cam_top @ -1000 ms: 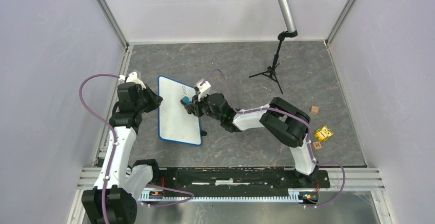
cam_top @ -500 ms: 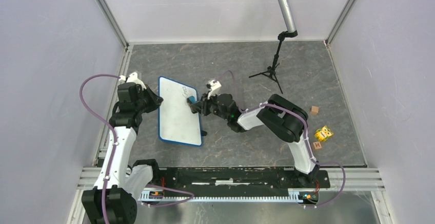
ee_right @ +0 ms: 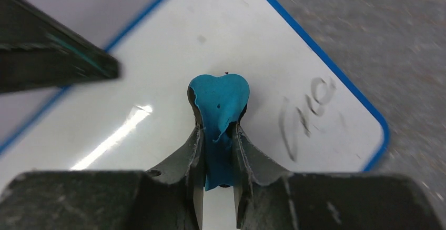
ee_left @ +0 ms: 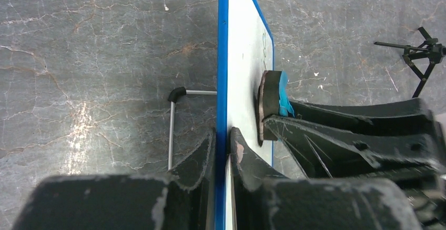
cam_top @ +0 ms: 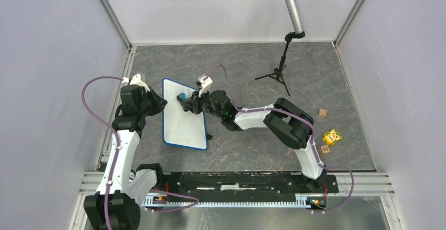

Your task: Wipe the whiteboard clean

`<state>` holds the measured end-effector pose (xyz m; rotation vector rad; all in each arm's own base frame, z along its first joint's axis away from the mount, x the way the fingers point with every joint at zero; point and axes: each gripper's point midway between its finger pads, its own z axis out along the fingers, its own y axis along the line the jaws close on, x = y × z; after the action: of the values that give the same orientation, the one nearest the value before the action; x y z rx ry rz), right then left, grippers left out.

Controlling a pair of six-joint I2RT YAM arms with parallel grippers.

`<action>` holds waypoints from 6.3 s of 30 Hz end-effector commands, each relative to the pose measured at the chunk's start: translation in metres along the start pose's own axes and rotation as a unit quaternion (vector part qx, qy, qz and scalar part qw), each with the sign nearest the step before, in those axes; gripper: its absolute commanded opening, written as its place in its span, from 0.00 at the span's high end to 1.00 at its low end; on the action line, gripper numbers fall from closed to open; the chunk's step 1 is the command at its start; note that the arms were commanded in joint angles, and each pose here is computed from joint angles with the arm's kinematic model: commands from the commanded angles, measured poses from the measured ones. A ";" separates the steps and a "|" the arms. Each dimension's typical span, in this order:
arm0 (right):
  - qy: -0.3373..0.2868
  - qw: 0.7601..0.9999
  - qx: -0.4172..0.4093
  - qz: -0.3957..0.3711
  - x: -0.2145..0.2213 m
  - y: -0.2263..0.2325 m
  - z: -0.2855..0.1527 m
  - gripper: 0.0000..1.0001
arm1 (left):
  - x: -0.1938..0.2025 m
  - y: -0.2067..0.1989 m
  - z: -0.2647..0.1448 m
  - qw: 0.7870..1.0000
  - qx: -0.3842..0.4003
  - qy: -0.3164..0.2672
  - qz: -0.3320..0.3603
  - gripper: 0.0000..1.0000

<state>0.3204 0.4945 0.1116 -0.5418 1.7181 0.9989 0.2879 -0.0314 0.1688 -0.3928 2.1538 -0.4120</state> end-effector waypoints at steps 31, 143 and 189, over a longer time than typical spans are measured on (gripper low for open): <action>0.082 0.994 0.008 0.077 0.068 -0.049 0.012 0.95 | 0.025 -0.010 -0.002 0.998 0.031 0.056 0.000 0.98; 0.078 0.988 -0.065 0.120 0.040 -0.029 -0.001 0.95 | 0.023 -0.010 -0.004 0.999 0.026 0.047 0.000 0.98; 0.108 0.976 -0.118 0.149 0.120 0.061 -0.127 0.97 | 0.021 -0.003 -0.007 0.999 0.004 0.037 -0.007 0.98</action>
<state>0.2204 0.4343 0.0648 -0.4409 1.7993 1.2969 0.2782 -0.0328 0.1679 -0.3974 2.1727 -0.4127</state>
